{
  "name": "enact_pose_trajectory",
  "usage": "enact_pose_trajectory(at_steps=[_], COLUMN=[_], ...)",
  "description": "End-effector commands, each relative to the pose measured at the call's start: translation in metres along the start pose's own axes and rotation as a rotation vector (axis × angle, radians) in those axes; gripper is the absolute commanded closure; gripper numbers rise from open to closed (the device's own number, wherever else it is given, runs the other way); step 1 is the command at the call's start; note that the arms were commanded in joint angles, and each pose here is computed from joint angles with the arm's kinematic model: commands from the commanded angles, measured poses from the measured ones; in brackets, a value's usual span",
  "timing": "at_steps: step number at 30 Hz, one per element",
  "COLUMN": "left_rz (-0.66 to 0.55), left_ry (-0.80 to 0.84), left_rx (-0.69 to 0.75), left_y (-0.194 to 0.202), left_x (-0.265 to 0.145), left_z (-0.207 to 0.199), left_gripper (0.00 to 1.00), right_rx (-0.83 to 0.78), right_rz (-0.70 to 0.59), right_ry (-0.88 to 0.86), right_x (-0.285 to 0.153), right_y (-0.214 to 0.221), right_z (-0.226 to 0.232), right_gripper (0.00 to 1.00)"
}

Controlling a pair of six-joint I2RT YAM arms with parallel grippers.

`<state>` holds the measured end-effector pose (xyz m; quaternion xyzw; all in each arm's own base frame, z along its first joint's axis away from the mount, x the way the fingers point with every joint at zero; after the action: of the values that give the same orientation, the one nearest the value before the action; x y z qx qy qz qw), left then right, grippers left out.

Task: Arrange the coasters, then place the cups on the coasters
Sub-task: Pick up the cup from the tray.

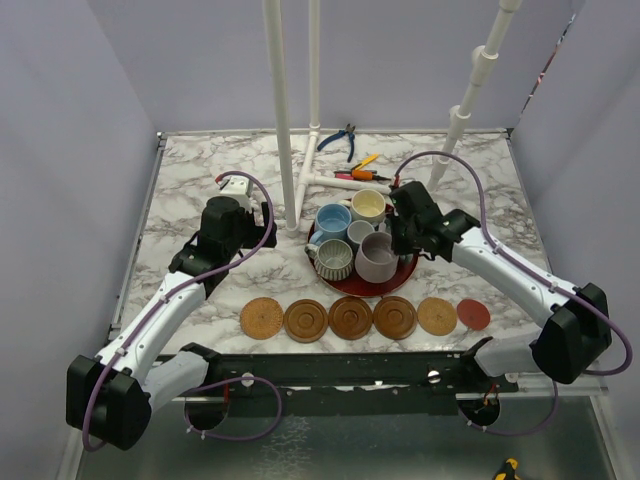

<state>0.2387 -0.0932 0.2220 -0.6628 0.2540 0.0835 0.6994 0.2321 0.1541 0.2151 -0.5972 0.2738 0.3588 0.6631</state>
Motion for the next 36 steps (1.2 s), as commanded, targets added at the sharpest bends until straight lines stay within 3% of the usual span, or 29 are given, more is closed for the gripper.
enact_pose_trajectory(at_steps=[1,10,21,36], left_rz=[-0.005,-0.009,-0.028,-0.052], left_ry=[0.018,0.013,-0.102,-0.324], left_rx=[0.006,0.003,-0.032,-0.120], left_y=[0.001,0.000,-0.002,-0.006], left_x=[-0.003,-0.003,-0.006,-0.018], left_z=[-0.001,-0.001,0.010,0.043], left_gripper=[0.01,0.01,0.01,0.01], right_rx=[-0.006,-0.031,0.015,0.026], right_rz=[-0.083,-0.059,-0.059,-0.133], right_ry=[-0.031,-0.020,-0.088,-0.204], right_x=[-0.006,-0.021,-0.056,-0.100], right_y=[-0.006,0.007,0.024,0.043], right_z=[0.005,-0.001,0.010,0.079], right_gripper=[1.00,1.00,1.00,1.00])
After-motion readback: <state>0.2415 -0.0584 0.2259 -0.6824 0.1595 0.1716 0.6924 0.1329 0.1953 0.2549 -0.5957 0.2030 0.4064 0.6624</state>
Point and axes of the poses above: each gripper's point midway between its finger pads, its own x axis out along the fingers, its own z axis along the line the jaws close on, y = z × x, the point moved 9 cm from there along -x, back along the fingers, and after that the axes turned 10 degrees about x, right-handed, at the moved point
